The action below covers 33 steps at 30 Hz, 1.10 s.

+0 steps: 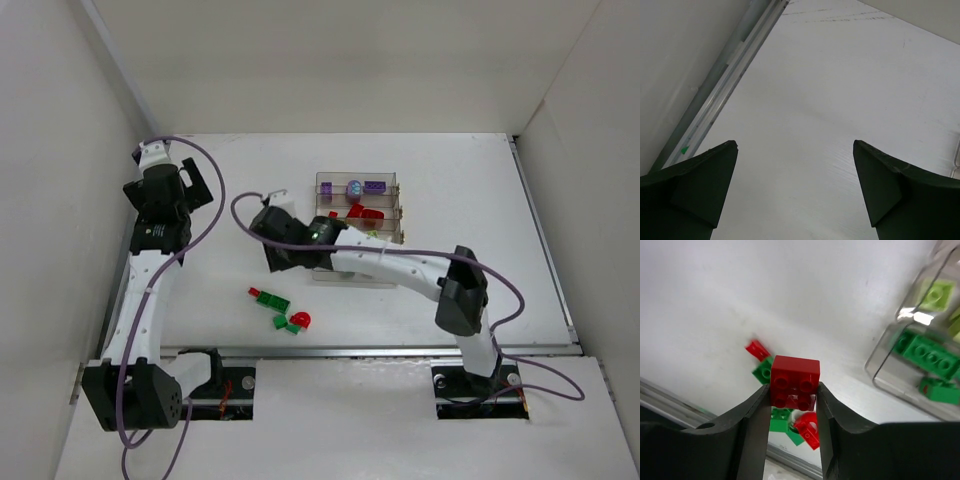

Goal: Sort the legos into containers by color

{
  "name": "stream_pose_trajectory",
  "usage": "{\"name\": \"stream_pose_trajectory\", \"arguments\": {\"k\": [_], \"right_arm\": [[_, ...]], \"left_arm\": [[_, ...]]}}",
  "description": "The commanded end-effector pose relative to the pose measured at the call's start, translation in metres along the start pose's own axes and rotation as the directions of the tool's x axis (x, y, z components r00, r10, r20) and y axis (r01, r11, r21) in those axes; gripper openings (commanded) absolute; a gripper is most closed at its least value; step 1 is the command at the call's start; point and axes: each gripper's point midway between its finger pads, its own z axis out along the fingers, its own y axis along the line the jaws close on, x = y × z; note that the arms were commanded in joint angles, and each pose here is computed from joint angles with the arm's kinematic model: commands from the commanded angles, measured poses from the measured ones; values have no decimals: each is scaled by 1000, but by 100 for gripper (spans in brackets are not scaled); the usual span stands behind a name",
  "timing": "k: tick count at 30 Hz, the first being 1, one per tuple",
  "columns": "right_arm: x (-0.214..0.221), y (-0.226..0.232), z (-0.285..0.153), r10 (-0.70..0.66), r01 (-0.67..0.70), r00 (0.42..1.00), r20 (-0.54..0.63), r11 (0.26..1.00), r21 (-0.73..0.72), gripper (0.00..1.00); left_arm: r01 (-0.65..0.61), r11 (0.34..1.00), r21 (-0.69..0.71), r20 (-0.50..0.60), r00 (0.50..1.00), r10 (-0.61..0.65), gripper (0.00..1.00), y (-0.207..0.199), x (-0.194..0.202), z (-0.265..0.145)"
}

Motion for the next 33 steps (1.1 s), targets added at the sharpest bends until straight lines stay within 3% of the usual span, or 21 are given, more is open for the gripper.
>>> {"name": "stream_pose_trajectory", "arguments": {"k": [1, 6, 11, 21, 25, 27, 28, 29, 33], "right_arm": [[-72, -39, -42, 77, -78, 990, 119, 997, -2, 0], [-109, -111, -24, 176, -183, 976, 128, 982, 48, 0], [-124, -181, 4, 227, -242, 966, 119, 962, 125, 0], [-113, -236, 52, 243, -250, 968, 60, 949, 190, 1], [-111, -244, 65, 256, -261, 965, 49, 945, 199, 22], [-116, -241, 67, 257, -263, 965, 55, 947, 184, 40], [-113, -240, 71, 249, -252, 968, 37, 950, 182, 53], [-121, -239, 67, 249, -255, 967, 52, 951, 175, 75], [-124, -238, 58, 221, -227, 974, 55, 955, 192, 99]], "left_arm": [[69, 996, -54, 79, 995, -65, 100, 13, -22, -10], [135, 985, -106, 103, 987, -124, 100, 26, -20, -8], [127, 987, -102, 40, 992, -123, 99, 35, -4, 6], [61, 978, -197, 39, 998, -54, 97, 52, 0, 16], [56, 978, -200, 29, 998, -51, 97, 52, 5, 20], [56, 978, -200, 29, 998, -51, 97, 52, 5, 20], [52, 978, -202, 20, 999, -49, 97, 52, 8, 22], [52, 978, -202, 20, 999, -49, 97, 52, 8, 22], [56, 985, -165, 19, 998, -53, 96, 46, 7, 21]]}}
